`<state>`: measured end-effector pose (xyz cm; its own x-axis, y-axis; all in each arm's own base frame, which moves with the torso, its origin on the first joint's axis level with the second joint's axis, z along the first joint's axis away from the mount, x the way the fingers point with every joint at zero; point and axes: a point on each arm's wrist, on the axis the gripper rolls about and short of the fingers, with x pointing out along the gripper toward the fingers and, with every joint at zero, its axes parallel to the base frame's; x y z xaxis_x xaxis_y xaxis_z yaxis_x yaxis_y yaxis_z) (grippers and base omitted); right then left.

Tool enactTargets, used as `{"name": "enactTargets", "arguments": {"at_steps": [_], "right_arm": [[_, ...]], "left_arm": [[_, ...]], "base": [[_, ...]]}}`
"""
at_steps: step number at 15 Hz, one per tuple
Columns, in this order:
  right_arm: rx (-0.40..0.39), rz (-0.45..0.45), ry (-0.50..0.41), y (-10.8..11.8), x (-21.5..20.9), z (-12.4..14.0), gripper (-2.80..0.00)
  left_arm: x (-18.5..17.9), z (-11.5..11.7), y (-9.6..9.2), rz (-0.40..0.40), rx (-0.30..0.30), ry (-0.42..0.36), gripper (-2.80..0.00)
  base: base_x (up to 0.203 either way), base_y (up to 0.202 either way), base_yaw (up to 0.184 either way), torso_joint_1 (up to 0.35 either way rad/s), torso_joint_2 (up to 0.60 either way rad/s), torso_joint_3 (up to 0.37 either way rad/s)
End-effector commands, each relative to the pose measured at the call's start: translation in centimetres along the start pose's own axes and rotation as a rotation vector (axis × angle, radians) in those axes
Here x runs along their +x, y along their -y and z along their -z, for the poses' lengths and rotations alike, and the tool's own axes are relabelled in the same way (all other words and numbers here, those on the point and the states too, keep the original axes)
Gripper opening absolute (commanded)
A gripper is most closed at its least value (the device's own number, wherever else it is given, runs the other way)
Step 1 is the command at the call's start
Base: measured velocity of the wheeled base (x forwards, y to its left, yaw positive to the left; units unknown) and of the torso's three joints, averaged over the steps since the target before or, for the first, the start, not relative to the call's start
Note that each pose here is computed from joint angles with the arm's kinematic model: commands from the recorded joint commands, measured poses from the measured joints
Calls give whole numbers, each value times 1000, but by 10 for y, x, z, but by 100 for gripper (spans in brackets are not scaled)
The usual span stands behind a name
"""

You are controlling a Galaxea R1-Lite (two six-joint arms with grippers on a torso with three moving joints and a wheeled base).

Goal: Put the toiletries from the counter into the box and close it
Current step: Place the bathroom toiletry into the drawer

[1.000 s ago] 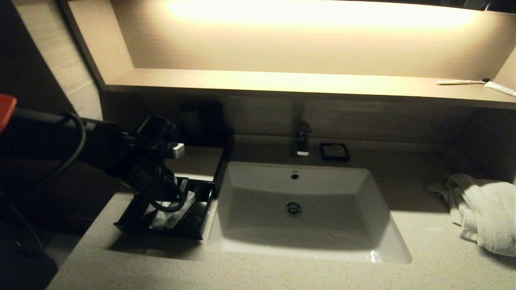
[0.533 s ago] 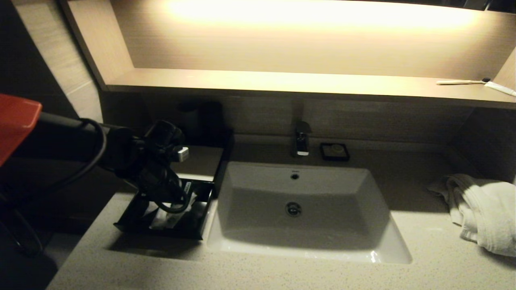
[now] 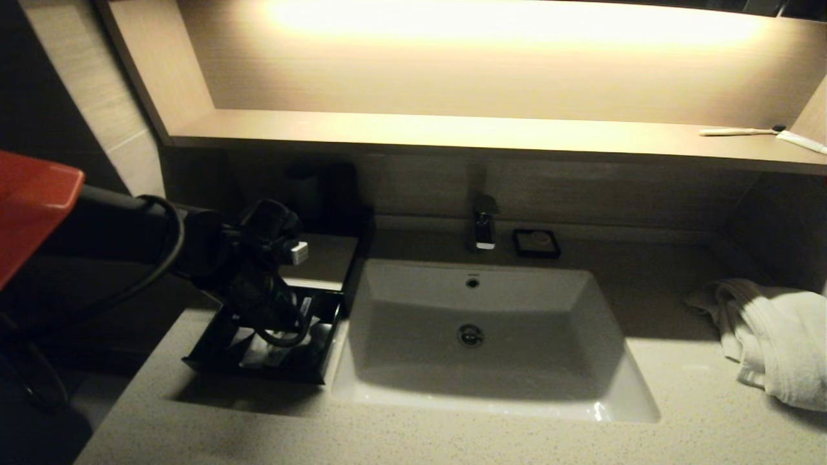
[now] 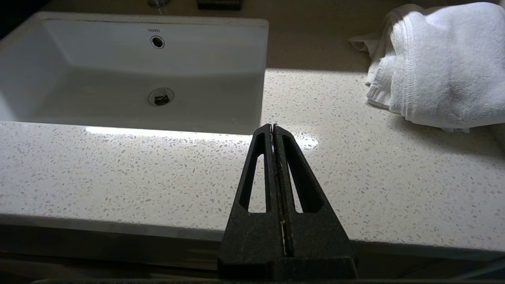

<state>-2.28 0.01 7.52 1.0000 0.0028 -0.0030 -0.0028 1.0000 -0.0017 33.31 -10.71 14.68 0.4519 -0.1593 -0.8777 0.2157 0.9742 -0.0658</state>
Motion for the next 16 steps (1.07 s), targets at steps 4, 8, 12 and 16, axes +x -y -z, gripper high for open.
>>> {"name": "enactTargets", "arguments": {"at_steps": [4, 8, 12, 16], "right_arm": [[0, 0, 0, 0, 0, 0, -280], [0, 0, 0, 0, 0, 0, -280], [0, 0, 0, 0, 0, 0, -280], [0, 0, 0, 0, 0, 0, -280]], "left_arm": [[3, 2, 6, 4, 15, -13, -280], [6, 4, 7, 5, 19, -25, -280], [6, 4, 7, 1, 19, -26, 0], [7, 4, 7, -1, 16, -27, 0]], "base": [[0, 0, 0, 0, 0, 0], [0, 0, 0, 0, 0, 0], [0, 0, 0, 0, 0, 0], [0, 0, 0, 0, 0, 0]]}}
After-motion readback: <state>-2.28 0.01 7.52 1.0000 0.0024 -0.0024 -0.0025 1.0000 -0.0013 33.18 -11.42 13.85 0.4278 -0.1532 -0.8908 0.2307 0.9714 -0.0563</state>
